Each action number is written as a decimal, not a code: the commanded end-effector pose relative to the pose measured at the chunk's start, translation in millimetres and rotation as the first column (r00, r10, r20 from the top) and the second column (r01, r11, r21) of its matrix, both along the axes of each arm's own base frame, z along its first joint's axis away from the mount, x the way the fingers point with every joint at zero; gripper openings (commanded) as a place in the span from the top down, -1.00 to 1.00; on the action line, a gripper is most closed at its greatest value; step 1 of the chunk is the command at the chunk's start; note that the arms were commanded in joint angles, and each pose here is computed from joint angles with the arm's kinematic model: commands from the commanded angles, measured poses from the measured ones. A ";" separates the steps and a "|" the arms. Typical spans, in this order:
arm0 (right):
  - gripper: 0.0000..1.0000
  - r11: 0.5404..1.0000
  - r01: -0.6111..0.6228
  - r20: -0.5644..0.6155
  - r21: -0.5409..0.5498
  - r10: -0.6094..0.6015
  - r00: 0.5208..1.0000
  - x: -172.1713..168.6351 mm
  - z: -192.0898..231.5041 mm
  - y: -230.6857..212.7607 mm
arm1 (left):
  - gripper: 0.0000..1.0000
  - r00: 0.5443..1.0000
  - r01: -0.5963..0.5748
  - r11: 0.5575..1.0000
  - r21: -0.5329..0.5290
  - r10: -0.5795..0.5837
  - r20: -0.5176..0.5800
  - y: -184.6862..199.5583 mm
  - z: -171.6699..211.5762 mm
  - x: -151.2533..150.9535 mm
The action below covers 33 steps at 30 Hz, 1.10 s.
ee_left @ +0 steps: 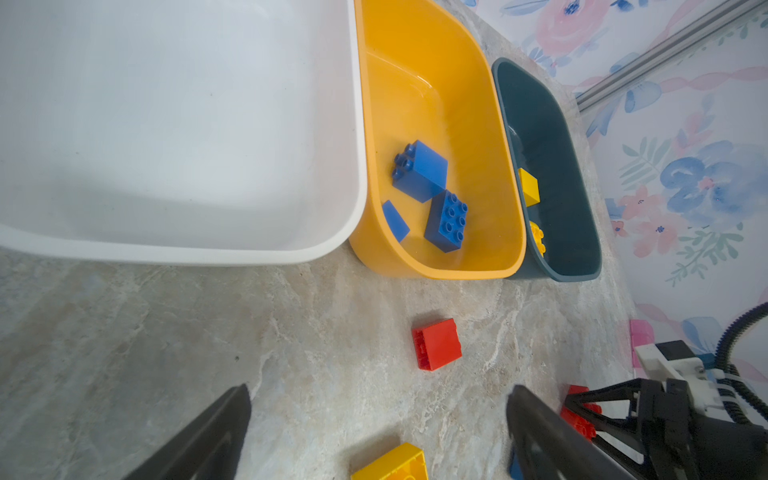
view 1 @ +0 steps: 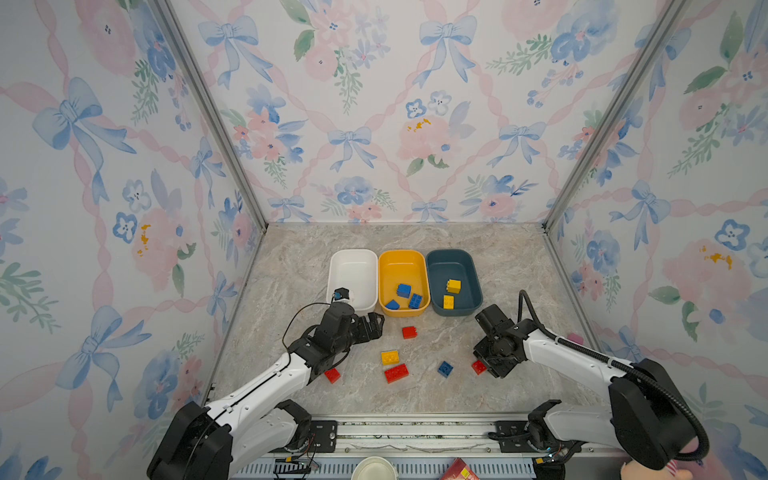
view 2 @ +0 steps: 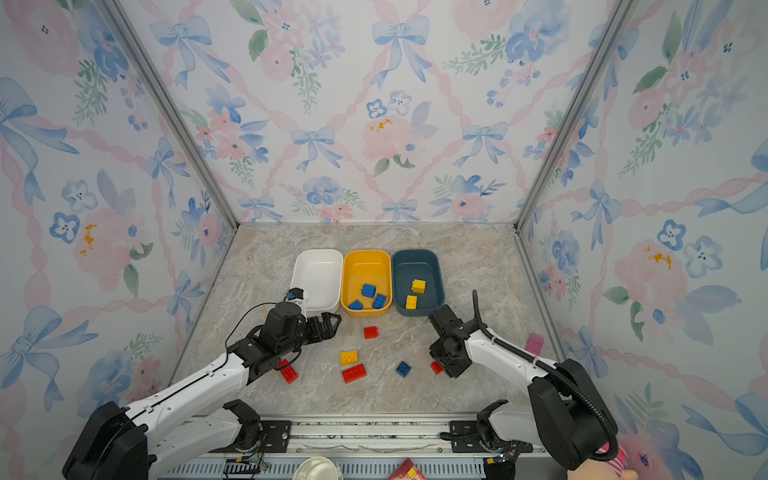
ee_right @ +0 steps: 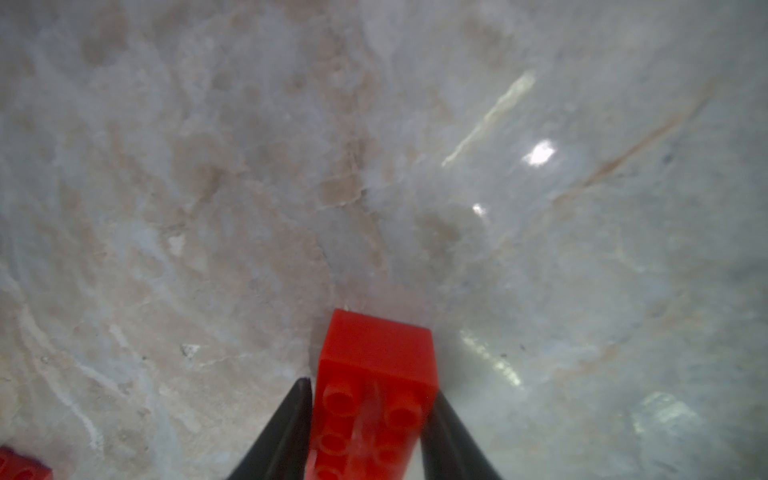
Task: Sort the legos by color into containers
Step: 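Lower the right gripper onto the red 2x4 brick and grasp it, then carry the red 2x4 brick with the right gripper into the white bin and release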
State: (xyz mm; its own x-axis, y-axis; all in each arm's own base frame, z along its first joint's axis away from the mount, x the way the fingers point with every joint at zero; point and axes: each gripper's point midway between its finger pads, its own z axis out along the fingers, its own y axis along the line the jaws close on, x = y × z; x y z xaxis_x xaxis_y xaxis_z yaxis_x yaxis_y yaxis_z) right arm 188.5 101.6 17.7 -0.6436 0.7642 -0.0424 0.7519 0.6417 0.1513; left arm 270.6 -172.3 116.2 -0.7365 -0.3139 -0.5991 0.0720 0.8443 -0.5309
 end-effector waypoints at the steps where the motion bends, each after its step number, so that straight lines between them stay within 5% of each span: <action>1: 0.22 1.000 0.003 -0.016 -0.023 -0.004 1.000 -2.9 -6.3 -6.3 | -0.96 1.000 0.010 1.000 0.005 -0.010 0.005 0.5 3.9 -0.7; 8: 0.43 0.997 -0.056 0.003 -0.048 0.057 0.998 0.7 4.9 -5.1 | -0.96 1.000 0.007 1.000 0.001 -0.007 0.009 2.0 5.6 -2.5; 19: 0.49 0.951 -0.281 0.077 -0.132 0.293 0.953 22.5 43.7 24.3 | -0.96 1.000 -0.007 1.000 -0.009 0.007 0.000 6.8 -0.2 -9.0; 26: 0.51 0.874 -0.462 0.146 -0.150 0.482 0.864 45.6 81.1 71.7 | -0.96 0.999 -0.023 1.000 -0.002 0.023 -0.029 12.7 -13.1 -15.2; 33: 0.52 0.754 -0.633 0.241 -0.174 0.656 0.715 70.4 112.7 129.3 | -0.96 0.998 -0.036 0.999 0.012 0.037 -0.053 16.5 -22.7 -16.4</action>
